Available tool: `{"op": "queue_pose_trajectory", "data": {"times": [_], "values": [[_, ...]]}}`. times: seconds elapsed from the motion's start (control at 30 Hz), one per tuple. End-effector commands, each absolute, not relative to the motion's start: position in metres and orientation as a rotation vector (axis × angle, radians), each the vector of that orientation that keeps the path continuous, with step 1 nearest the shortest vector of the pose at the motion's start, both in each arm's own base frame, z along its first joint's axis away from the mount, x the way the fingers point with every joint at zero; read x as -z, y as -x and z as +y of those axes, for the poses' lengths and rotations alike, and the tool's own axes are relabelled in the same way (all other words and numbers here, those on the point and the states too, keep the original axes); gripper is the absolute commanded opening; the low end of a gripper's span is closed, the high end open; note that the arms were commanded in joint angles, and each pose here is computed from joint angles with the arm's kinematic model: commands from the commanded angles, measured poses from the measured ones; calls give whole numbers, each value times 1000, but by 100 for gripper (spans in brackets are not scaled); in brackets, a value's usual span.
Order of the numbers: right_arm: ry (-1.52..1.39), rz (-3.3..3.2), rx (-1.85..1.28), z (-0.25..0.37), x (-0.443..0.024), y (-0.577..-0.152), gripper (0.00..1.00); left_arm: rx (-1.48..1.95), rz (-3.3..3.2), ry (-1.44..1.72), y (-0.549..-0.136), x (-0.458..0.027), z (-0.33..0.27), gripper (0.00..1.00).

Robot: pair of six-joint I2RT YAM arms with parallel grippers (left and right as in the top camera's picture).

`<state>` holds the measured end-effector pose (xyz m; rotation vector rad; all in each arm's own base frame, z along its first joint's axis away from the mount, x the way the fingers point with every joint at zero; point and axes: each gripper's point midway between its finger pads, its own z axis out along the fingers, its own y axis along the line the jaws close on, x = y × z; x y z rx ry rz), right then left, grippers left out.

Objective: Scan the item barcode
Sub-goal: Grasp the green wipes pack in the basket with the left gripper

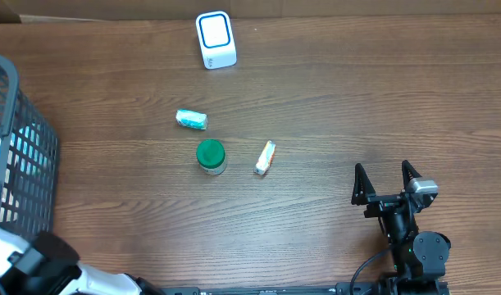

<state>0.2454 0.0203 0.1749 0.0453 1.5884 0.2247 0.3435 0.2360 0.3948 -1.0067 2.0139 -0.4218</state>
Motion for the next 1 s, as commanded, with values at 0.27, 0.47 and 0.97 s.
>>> {"op": "queue_pose_trajectory", "data": {"times": [0.27,0.47,0.97], "values": [[-48,1585,-220,20,-173,-246,100,-67,1999,1108,-307,-410,255,52],[-48,1585,-220,20,-173,-246,100,-76,2103,1249,-304,-352,289,67],[-49,1588,-220,20,-172,-246,100,-9,2552,1095,-316,-162,340,69]]}}
